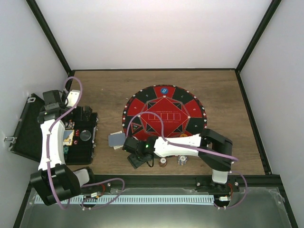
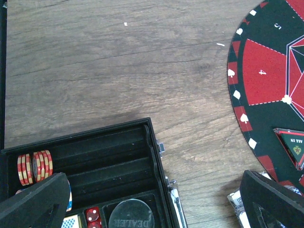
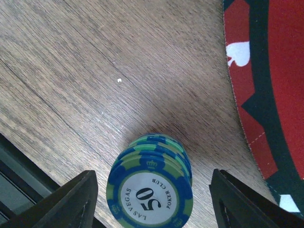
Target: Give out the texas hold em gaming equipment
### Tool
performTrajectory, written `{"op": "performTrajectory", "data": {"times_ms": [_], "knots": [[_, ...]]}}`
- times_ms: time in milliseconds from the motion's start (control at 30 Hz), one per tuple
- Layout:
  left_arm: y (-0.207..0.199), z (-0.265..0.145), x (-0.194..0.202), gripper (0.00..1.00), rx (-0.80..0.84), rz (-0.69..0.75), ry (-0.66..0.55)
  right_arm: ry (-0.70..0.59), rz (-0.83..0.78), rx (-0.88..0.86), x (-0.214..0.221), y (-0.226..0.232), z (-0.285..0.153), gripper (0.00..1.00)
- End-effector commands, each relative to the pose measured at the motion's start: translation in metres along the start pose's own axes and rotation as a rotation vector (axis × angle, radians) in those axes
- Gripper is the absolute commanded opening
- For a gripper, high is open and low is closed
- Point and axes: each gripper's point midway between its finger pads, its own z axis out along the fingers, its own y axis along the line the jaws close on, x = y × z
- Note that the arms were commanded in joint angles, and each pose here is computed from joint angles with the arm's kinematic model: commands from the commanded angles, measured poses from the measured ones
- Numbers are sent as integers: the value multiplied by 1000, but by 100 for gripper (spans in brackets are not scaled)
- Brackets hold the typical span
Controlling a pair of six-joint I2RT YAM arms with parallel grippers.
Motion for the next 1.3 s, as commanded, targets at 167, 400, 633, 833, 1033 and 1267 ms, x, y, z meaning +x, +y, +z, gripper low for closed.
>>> {"op": "performTrajectory", "data": {"times_ms": [167,400,633,833,1033,1267], "knots": [[1,-5,-1,100,-15,17,-13,6,-18,20,5,0,5,52],[2,-7,-3,100,-23,20,-17,3,-25,30,5,2,4,38],[2,-9,-5,100,-25,25,-23,0,-26,38,4,2,3,24],[3,-9,-6,100,-29,24,-22,-54,-24,89,-10,-7,-17,10],[4,-9,-6,100,-30,22,-19,-142,22,93,-51,-32,-47,8],[4,-10,-6,100,-35,16,-14,-212,51,115,-118,-78,-48,4]]}}
